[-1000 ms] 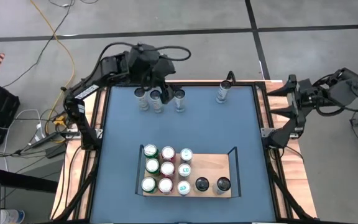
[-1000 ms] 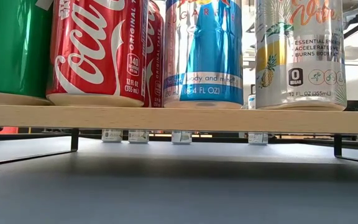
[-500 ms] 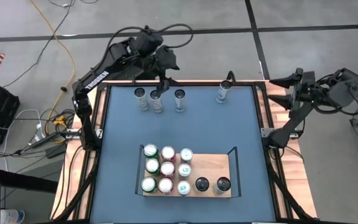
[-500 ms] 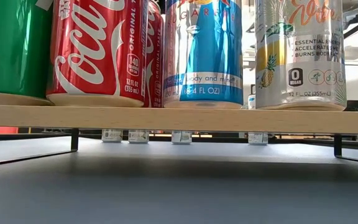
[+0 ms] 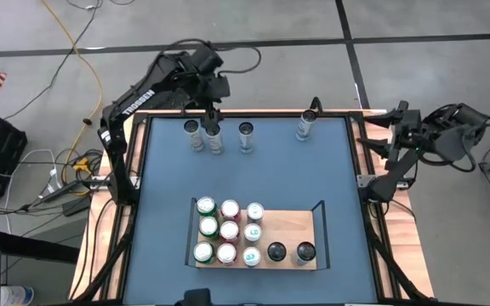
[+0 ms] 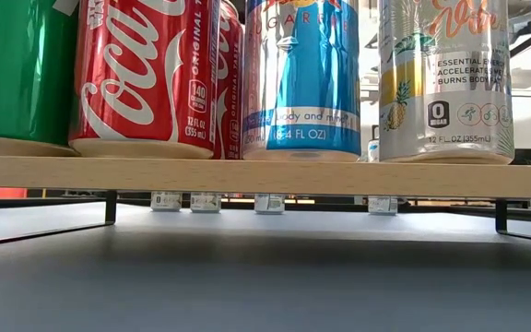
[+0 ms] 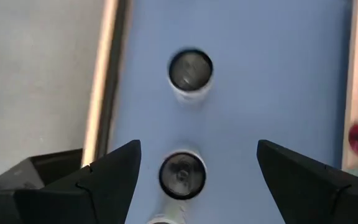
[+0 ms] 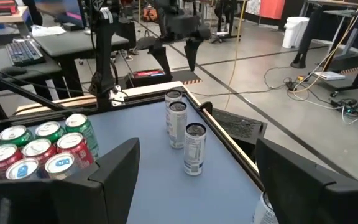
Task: Place canned beverage on shelf
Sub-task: Put the right white-yellow soda can on the shelf aligned with the other white-yellow soda can
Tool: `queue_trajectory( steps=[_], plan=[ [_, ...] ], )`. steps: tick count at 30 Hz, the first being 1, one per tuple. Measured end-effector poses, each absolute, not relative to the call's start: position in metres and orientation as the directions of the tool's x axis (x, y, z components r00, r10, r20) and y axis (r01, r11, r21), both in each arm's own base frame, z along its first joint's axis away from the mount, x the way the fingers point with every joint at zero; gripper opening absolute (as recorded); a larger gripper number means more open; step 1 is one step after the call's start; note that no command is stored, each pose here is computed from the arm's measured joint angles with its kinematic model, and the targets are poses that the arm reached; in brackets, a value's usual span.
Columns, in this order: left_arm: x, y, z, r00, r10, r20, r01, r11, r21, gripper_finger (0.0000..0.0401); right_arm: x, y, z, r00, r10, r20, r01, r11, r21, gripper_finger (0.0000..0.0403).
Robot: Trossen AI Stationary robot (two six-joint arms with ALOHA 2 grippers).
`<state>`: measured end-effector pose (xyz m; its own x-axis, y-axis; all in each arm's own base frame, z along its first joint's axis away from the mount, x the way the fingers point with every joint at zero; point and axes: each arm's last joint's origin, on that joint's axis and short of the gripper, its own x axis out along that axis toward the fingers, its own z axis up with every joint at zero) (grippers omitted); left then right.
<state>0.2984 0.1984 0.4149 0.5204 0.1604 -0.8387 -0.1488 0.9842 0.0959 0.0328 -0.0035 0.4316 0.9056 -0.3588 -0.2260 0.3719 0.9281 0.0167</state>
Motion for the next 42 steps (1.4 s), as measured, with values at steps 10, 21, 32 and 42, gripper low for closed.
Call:
queue_trajectory(
  steps=[10, 21, 32, 42],
  plan=[
    [0.299, 0.212, 0.369, 0.445, 0.087, -0.891, -0.101, 0.994, 0.047, 0.0308, 0.035, -0.001, 0.425, 0.900, -0.364, -0.240, 0.382, 0.924, 0.029, 0.0301],
    [0.299, 0.216, 0.336, 0.345, 0.095, -0.934, -0.091, 0.994, 0.067, 0.0308, 0.036, -0.001, 0.425, 0.900, -0.364, -0.239, 0.389, 0.919, 0.066, 0.0301],
    [0.308, 0.193, 0.405, 0.550, 0.269, -0.791, -0.213, 0.961, 0.178, 0.0308, 0.036, -0.001, 0.425, 0.900, -0.364, -0.239, 0.397, 0.912, 0.106, 0.0301],
    [0.285, 0.180, 0.470, 0.791, 0.149, -0.593, -0.280, 0.951, -0.134, 0.0308, 0.035, -0.001, 0.426, 0.899, -0.367, -0.237, 0.395, 0.915, 0.081, 0.0301]
  ],
)
